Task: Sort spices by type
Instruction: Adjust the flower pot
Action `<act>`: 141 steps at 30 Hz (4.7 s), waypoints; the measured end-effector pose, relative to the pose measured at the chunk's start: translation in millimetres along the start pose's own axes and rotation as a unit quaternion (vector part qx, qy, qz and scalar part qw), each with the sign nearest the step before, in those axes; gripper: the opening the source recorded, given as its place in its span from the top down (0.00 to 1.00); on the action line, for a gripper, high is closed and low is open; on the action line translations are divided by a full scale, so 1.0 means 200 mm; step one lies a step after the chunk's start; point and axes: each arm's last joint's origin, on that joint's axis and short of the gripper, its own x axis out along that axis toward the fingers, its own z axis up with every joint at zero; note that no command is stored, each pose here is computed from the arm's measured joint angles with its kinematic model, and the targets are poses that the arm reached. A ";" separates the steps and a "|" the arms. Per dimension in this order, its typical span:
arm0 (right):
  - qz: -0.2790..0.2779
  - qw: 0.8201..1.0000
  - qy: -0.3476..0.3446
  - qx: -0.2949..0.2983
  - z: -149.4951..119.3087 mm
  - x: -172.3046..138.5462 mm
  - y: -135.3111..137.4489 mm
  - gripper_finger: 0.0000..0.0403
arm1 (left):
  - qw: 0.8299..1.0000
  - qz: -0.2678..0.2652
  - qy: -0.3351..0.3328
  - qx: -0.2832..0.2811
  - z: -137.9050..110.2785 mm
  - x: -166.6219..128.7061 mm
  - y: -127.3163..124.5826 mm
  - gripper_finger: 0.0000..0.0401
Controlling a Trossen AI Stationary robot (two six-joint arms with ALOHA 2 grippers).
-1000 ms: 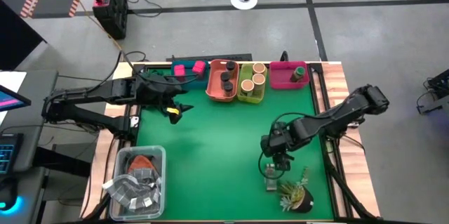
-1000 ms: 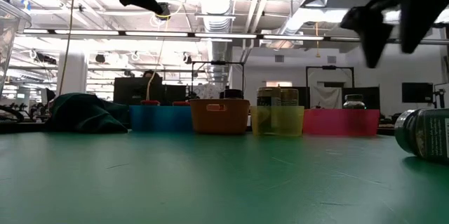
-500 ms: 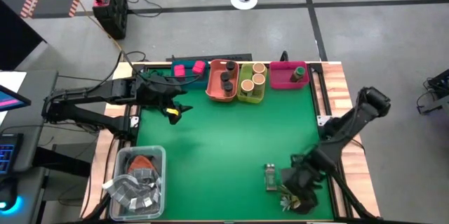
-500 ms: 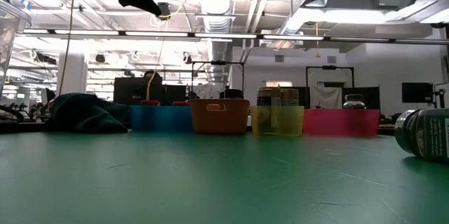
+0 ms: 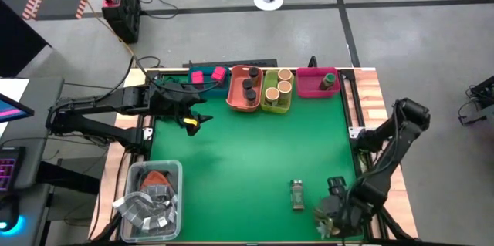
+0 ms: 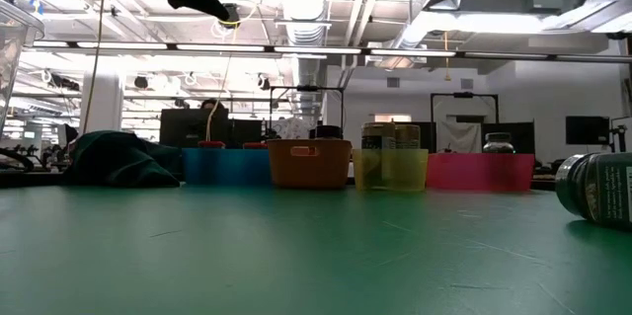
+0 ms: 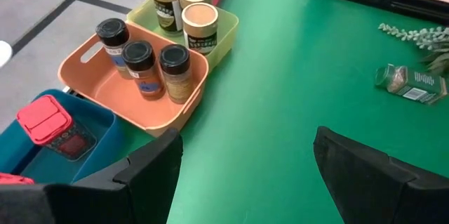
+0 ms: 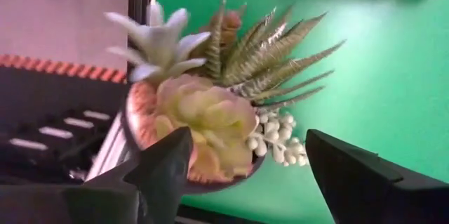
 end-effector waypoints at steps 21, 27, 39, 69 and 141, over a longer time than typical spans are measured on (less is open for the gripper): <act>0.037 0.967 0.244 0.056 -0.27 -0.06 0.05 0.25 | 1.000 -0.001 -0.010 0.003 0.01 0.00 0.00 0.24; 0.040 0.981 0.186 0.044 -0.21 -0.17 0.09 0.25 | 1.000 0.004 -0.011 0.006 0.01 0.00 0.00 0.24; 0.034 0.998 0.052 0.011 -0.07 -0.10 0.20 0.25 | 1.000 0.005 -0.006 -0.013 0.01 0.00 0.00 0.24; -0.201 0.975 -0.006 0.091 0.08 0.00 0.05 0.28 | 0.999 -0.002 -0.032 -0.020 0.03 0.00 0.00 0.24; -0.013 0.878 0.128 0.461 0.02 0.11 -0.59 0.97 | 0.999 0.021 -0.029 0.030 0.03 0.00 0.00 0.24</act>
